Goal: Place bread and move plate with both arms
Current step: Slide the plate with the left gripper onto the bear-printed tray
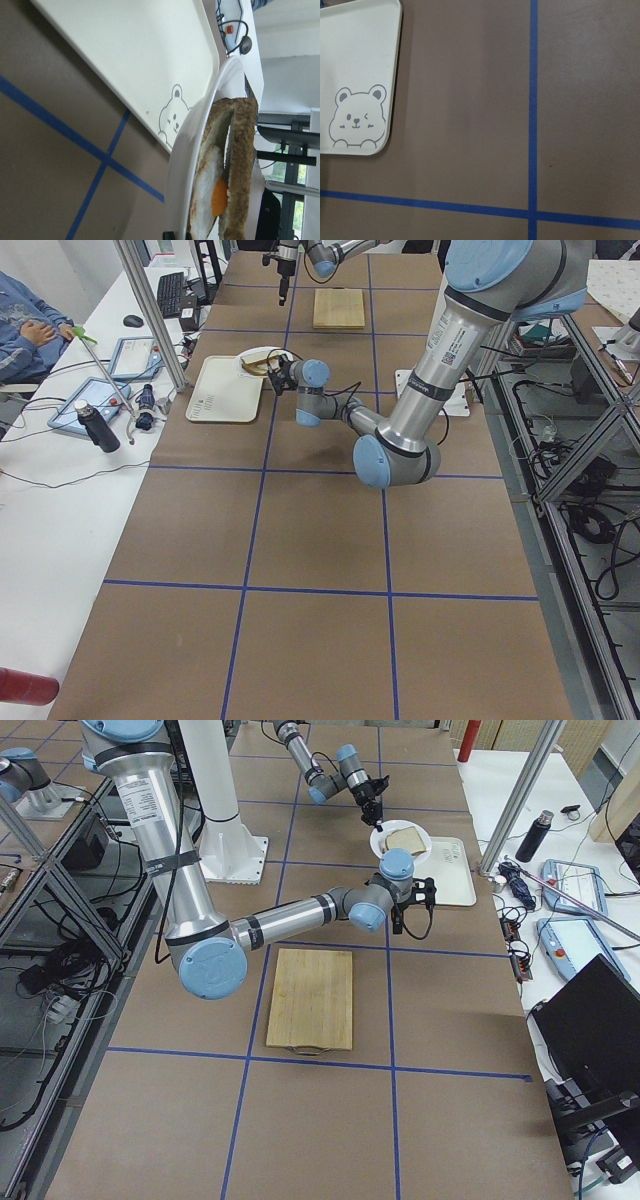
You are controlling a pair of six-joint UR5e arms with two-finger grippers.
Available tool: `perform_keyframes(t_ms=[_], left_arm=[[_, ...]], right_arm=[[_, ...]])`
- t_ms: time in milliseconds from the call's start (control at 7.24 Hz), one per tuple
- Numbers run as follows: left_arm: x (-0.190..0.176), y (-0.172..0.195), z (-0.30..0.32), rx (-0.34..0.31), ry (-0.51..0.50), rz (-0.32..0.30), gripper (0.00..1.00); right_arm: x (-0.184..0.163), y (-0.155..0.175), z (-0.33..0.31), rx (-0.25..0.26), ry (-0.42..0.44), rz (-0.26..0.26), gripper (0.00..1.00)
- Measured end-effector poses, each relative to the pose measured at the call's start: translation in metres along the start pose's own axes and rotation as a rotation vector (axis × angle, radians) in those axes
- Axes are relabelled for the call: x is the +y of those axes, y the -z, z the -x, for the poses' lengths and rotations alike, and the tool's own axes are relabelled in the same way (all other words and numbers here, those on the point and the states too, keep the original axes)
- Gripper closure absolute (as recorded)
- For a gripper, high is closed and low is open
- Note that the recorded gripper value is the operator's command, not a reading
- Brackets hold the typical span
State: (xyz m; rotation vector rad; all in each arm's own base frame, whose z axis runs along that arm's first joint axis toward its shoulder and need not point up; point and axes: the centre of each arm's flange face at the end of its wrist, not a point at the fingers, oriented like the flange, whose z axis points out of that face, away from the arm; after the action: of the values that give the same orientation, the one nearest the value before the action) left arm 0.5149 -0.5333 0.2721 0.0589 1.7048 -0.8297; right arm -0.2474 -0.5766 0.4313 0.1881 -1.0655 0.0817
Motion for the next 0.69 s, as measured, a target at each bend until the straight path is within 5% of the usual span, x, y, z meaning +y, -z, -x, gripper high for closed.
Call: perform_keyframes(t_ms=[414,691], left_arm=[[-0.005,-0.079,-0.04,0.004,0.193,-0.258,1.0],[0.013,-0.11,-0.042,0.031,0.292,-0.346,1.0]], right_arm=[[0.001,0.0,-0.007,0.012,0.001,-0.007,0.01],[0.0,0.0,-0.006,0.013,0.002,-0.01,0.01]])
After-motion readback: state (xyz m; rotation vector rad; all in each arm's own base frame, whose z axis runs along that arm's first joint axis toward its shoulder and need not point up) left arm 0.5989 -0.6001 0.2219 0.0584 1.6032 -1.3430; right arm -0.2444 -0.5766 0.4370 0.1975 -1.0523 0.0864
